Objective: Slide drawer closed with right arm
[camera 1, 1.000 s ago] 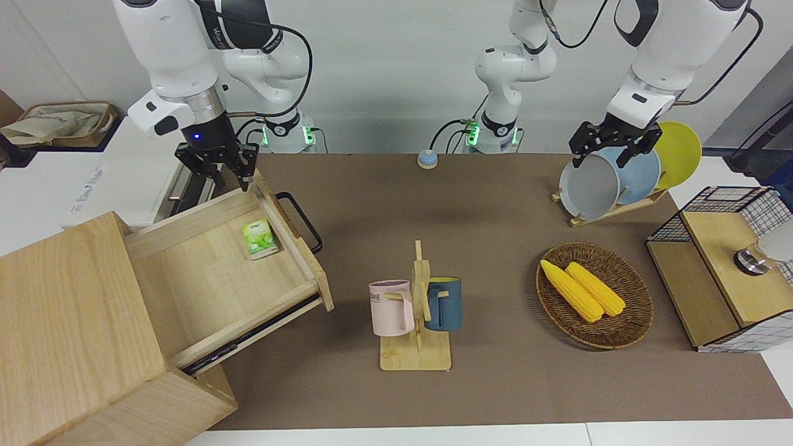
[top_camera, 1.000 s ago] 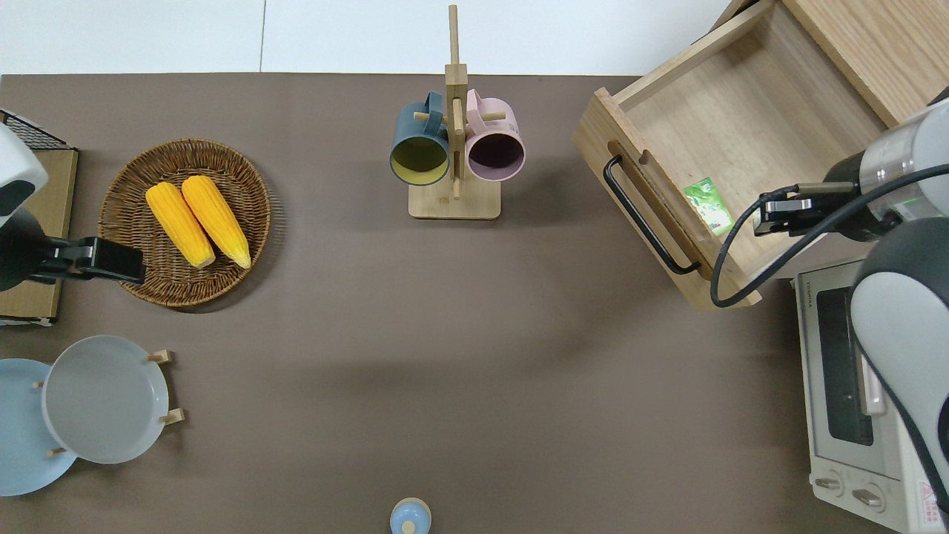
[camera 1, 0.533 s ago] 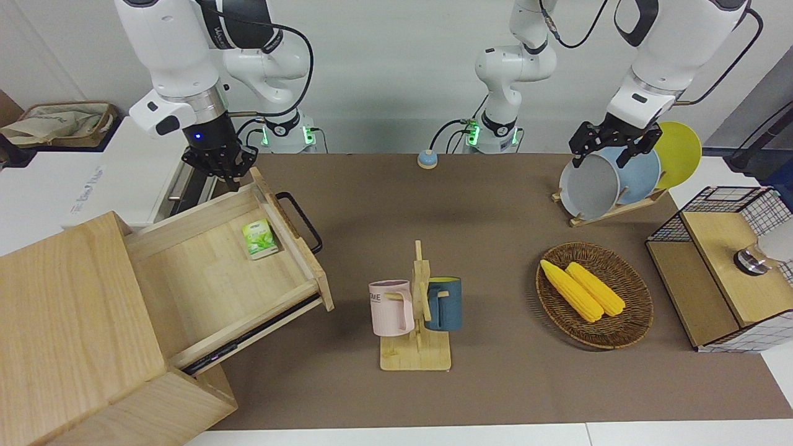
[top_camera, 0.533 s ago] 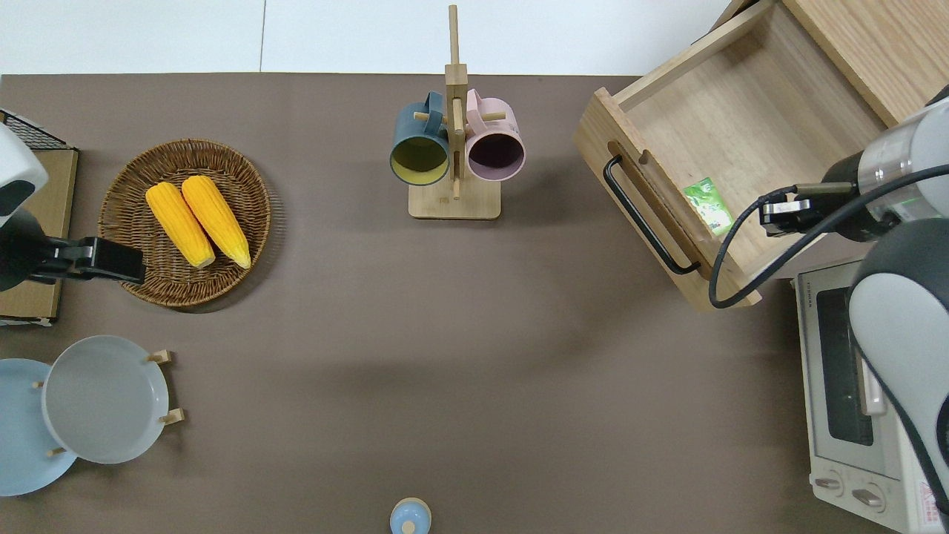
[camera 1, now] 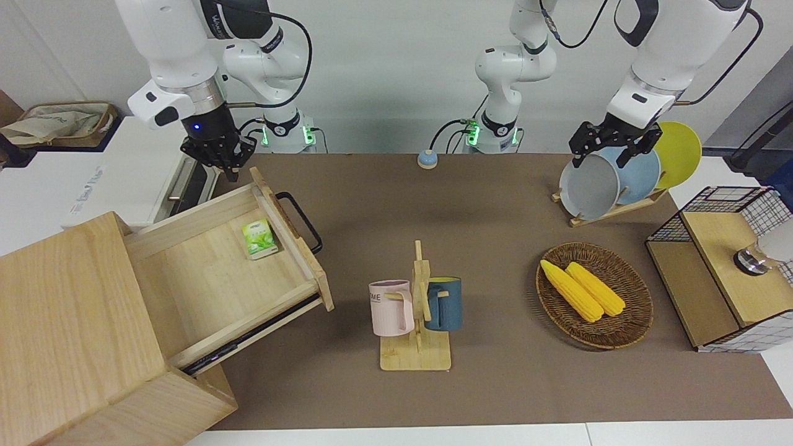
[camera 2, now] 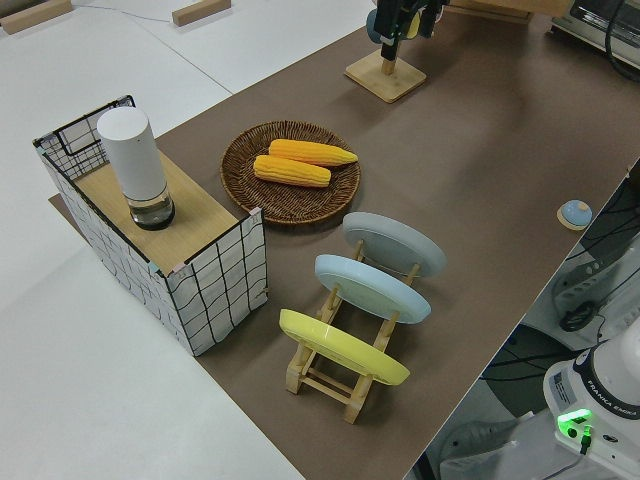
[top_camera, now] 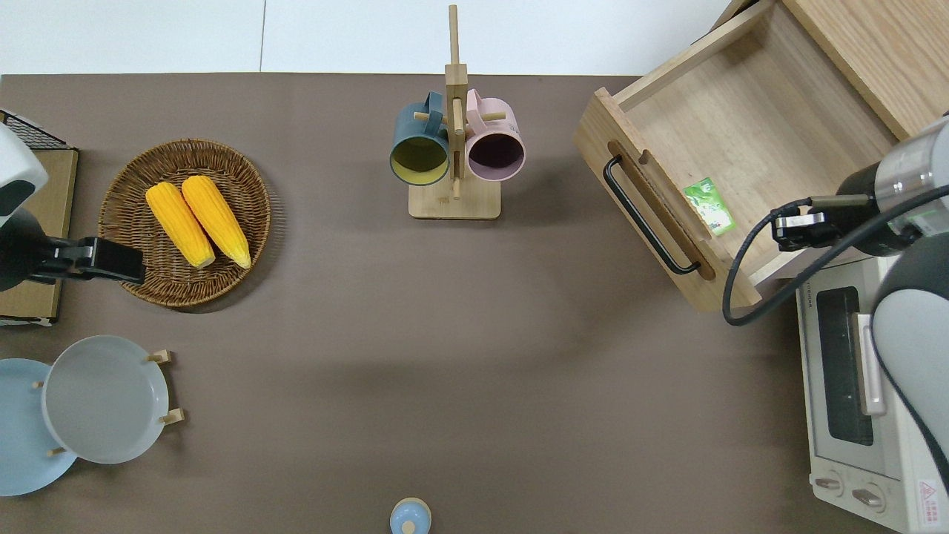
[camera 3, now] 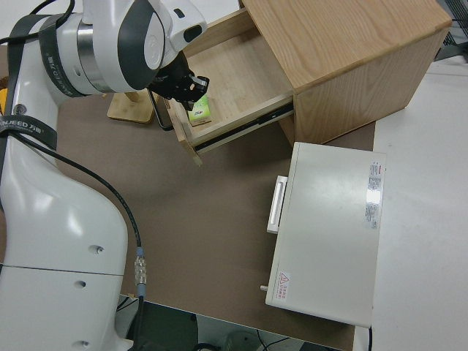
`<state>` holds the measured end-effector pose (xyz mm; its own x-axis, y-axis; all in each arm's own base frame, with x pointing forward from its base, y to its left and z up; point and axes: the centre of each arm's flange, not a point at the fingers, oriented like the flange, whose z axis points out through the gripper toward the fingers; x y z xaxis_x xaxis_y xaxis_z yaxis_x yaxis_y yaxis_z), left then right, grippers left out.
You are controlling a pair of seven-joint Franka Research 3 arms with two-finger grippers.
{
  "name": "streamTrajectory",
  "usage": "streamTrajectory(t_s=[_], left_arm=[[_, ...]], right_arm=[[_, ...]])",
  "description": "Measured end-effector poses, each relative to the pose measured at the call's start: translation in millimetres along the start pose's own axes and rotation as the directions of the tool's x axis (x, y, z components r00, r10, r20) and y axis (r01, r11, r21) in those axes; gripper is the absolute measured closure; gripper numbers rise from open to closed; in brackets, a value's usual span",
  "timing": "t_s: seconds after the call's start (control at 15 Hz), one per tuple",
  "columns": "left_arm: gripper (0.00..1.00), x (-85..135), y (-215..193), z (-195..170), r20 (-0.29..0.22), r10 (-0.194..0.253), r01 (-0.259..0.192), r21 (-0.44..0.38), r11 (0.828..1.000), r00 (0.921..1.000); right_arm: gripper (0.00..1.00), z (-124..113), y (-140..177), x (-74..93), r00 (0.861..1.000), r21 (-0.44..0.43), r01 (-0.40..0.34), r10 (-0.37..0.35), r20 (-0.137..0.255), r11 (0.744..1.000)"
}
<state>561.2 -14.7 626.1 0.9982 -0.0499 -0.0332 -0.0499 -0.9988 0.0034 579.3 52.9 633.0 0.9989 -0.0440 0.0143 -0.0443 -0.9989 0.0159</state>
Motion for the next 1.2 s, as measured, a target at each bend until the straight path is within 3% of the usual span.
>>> streamTrajectory(t_s=[0.4,0.8,1.0,1.2], left_arm=[[0.0,0,0,0,0.0,0.0,0.0,0.0,1.0,1.0],[0.0,0,0,0,0.0,0.0,0.0,0.0,1.0,1.0],[0.0,0,0,0,0.0,0.0,0.0,0.0,1.0,1.0],[0.0,0,0,0,0.0,0.0,0.0,0.0,1.0,1.0]], right_arm=[[0.99,-24,-1,-16.1,1.0,-0.001,-0.011,0.011,-0.014,1.0],[0.99,-31,-41,-23.4,0.992,0.007,-0.124,0.124,-0.028,0.992],[0.99,-28,-68,-27.9,0.98,0.009,-0.195,0.195,-0.021,0.981],[0.99,-13,-97,-26.9,0.954,0.004,-0.298,0.298,-0.003,0.954]])
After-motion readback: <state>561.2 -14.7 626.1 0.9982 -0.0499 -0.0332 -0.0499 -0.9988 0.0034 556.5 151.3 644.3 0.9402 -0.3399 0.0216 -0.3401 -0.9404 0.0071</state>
